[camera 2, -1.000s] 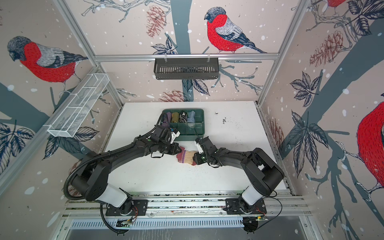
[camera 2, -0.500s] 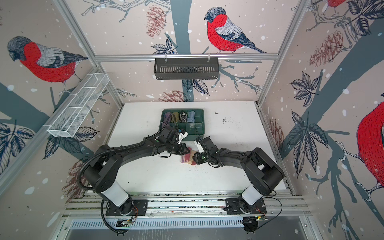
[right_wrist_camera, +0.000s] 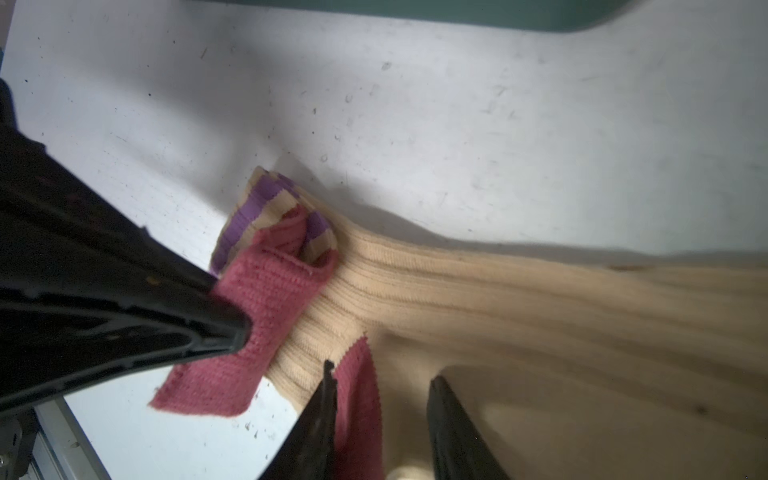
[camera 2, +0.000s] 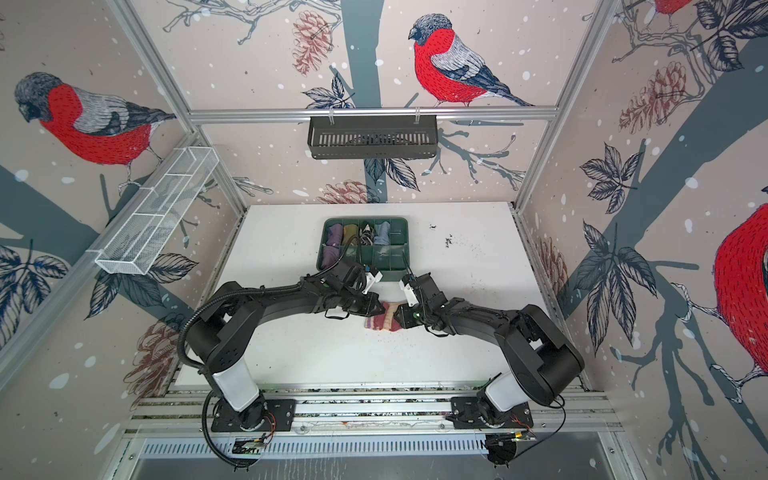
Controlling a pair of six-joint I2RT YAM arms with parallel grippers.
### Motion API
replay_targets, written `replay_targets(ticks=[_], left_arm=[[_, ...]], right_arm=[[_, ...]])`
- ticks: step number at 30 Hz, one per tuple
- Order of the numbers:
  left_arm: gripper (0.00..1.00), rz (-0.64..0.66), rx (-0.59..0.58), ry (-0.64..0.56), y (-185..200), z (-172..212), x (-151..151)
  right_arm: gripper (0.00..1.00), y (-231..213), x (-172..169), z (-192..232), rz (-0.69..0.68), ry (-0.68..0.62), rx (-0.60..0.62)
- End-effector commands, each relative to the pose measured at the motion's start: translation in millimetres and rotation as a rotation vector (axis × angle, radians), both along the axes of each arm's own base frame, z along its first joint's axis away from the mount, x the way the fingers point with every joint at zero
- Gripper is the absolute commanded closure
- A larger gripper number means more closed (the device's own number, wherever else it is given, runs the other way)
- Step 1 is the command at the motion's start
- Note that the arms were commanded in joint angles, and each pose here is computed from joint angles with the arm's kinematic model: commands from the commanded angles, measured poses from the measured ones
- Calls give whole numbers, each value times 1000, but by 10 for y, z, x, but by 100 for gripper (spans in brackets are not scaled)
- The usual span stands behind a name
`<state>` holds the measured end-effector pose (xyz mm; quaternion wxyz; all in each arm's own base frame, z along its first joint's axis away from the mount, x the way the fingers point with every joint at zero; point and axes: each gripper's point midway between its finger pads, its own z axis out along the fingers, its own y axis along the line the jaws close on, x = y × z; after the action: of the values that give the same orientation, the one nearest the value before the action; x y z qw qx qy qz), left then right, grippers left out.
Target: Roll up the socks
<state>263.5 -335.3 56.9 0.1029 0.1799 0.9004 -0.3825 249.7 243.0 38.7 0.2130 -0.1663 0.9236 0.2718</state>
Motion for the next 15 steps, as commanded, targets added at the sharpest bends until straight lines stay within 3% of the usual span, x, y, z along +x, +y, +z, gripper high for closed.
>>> replay_targets(ticks=[1,15], left_arm=[[100,25,-22,-33,-61,42,112],[100,80,-1,-63,-55,33,248]], right_arm=[[60,-44,-31,16,-12,14,2],[58,-30,-34,125,-8,-3,37]])
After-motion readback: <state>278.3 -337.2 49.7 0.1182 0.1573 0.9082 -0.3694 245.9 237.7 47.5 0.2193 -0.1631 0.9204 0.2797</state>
